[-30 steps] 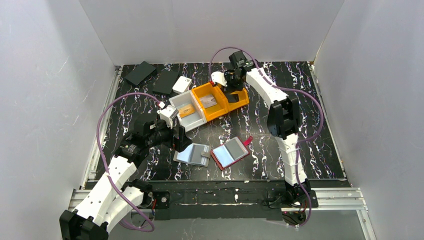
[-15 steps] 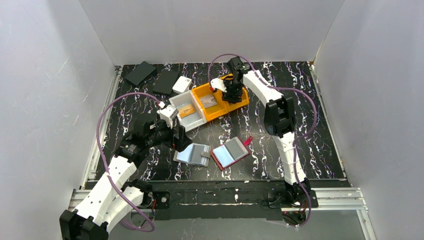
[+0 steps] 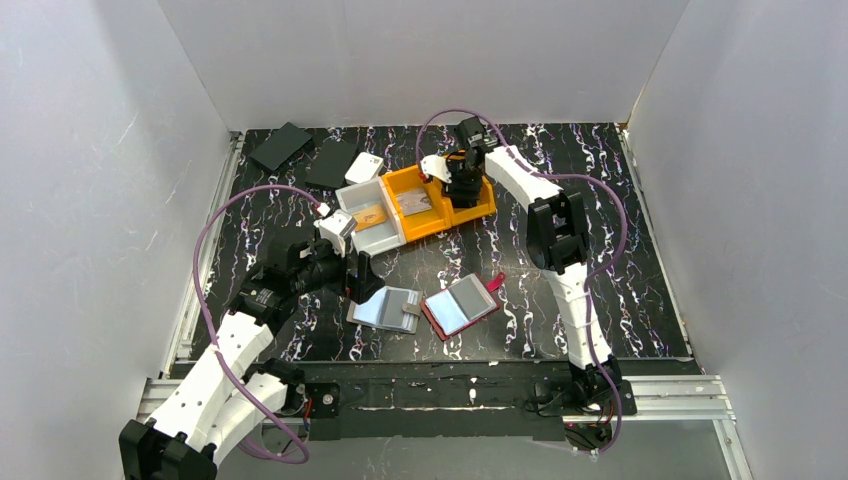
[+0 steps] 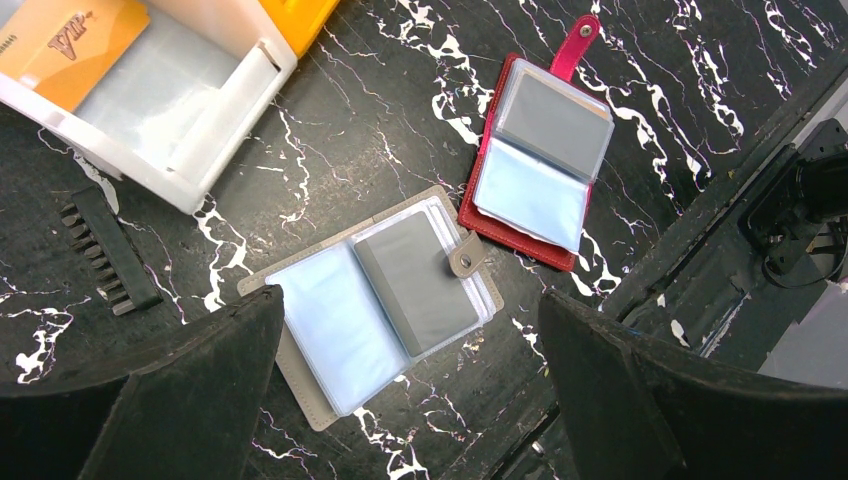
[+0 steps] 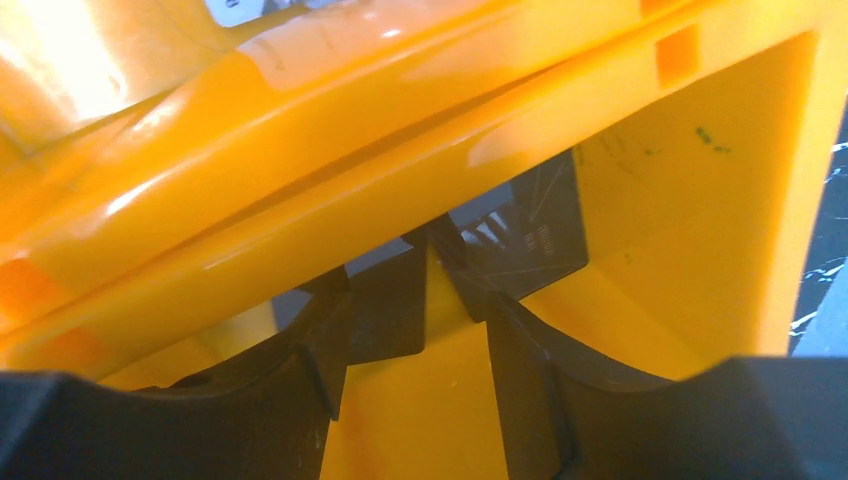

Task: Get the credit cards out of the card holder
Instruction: Remove the credit card from the card holder.

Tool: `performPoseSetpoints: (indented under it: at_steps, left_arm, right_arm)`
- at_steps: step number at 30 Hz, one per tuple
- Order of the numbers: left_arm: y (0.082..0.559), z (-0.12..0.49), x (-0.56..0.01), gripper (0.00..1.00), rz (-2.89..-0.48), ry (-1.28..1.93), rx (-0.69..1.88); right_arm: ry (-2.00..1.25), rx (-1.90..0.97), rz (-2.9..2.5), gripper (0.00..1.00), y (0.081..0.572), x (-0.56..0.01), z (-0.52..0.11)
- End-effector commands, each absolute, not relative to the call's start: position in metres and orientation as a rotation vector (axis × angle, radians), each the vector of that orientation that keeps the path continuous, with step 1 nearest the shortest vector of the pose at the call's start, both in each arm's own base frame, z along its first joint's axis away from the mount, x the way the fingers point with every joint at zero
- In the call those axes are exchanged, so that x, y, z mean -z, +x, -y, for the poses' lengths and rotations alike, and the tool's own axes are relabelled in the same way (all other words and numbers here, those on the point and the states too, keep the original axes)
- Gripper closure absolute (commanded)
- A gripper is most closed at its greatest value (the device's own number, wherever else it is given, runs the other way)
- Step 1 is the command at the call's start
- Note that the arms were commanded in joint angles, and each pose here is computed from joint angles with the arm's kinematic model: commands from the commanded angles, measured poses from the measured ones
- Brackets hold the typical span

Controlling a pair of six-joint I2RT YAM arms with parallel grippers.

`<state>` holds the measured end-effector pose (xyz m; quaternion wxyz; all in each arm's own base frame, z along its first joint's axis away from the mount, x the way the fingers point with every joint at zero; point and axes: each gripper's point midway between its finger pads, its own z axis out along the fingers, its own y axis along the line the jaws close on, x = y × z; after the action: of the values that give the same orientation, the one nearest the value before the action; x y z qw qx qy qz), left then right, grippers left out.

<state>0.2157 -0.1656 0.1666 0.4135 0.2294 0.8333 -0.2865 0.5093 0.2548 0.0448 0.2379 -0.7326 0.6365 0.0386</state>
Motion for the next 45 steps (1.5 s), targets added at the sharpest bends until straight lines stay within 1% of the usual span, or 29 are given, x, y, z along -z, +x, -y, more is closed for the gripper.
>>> performPoseSetpoints:
  at_steps: [1, 4, 5, 8, 18, 21, 24, 27, 29, 31, 34, 35, 37, 39, 42, 45]
  left_arm:
    - [0.213, 0.166, -0.164, 0.02, -2.097, 0.593, 0.732]
    - [0.213, 0.166, -0.163, 0.02, -2.097, 0.593, 0.732]
    - [0.213, 0.166, -0.163, 0.02, -2.098, 0.593, 0.732]
    - [0.213, 0.166, -0.164, 0.02, -2.097, 0.592, 0.731]
    - [0.212, 0.165, -0.167, 0.02, -2.084, 0.586, 0.730]
    - [0.212, 0.166, -0.171, 0.02, -2.073, 0.571, 0.737]
    - [0.210, 0.168, -0.179, 0.02, -2.055, 0.534, 0.775]
    - [0.206, 0.173, -0.189, 0.02, -2.059, 0.449, 0.852]
    - [0.203, 0.177, -0.196, 0.02, -2.074, 0.383, 0.909]
    - [0.200, 0.183, -0.203, 0.02, -2.094, 0.310, 0.992]
    - [0.192, 0.194, -0.214, 0.02, -2.128, 0.219, 1.137]
    - [0.191, 0.197, -0.214, 0.02, -2.144, 0.180, 1.181]
    - [0.188, 0.203, -0.214, 0.02, -2.169, 0.106, 1.260]
    - [0.184, 0.208, -0.212, 0.02, -2.192, 0.039, 1.339]
    - [0.176, 0.212, -0.211, 0.02, -2.202, -0.006, 1.386]
    - [0.166, 0.215, -0.209, 0.02, -2.188, 0.004, 1.354]
  right_arm:
    - [-1.845, 0.034, -1.709, 0.45, 0.541, -0.069, -0.261]
    - [-1.767, 0.082, -1.700, 0.54, 0.553, -0.083, -0.262]
    - [-1.744, 0.090, -1.698, 0.56, 0.555, -0.087, -0.263]
    - [-1.693, 0.088, -1.693, 0.57, 0.559, -0.097, -0.265]
    - [-1.590, -0.039, -1.681, 0.47, 0.531, -0.166, -0.272]
    - [-1.547, -0.108, -1.703, 0.46, 0.509, -0.194, -0.269]
    - [-1.483, -0.268, -1.749, 0.45, 0.471, -0.220, -0.264]
    - [-1.425, -0.432, -1.770, 0.41, 0.422, -0.243, -0.253]
    - [-1.377, -0.516, -1.766, 0.36, 0.389, -0.254, -0.240]
    - [-1.323, -0.567, -1.728, 0.25, 0.360, -0.264, -0.220]
    - [-1.196, -0.592, -1.666, 0.05, 0.324, -0.277, -0.182]
    - [-1.156, -0.603, -1.668, 0.02, 0.314, -0.274, -0.173]
    - [-1.123, -0.652, -1.693, 0.02, 0.291, -0.259, -0.165]
    - [-1.059, -0.714, -1.688, 0.02, 0.273, -0.256, -0.157]
    - [-0.919, -0.751, -1.637, 0.02, 0.266, -0.262, -0.143]
    - [-0.826, -0.797, -1.631, 0.02, 0.263, -0.255, -0.133]
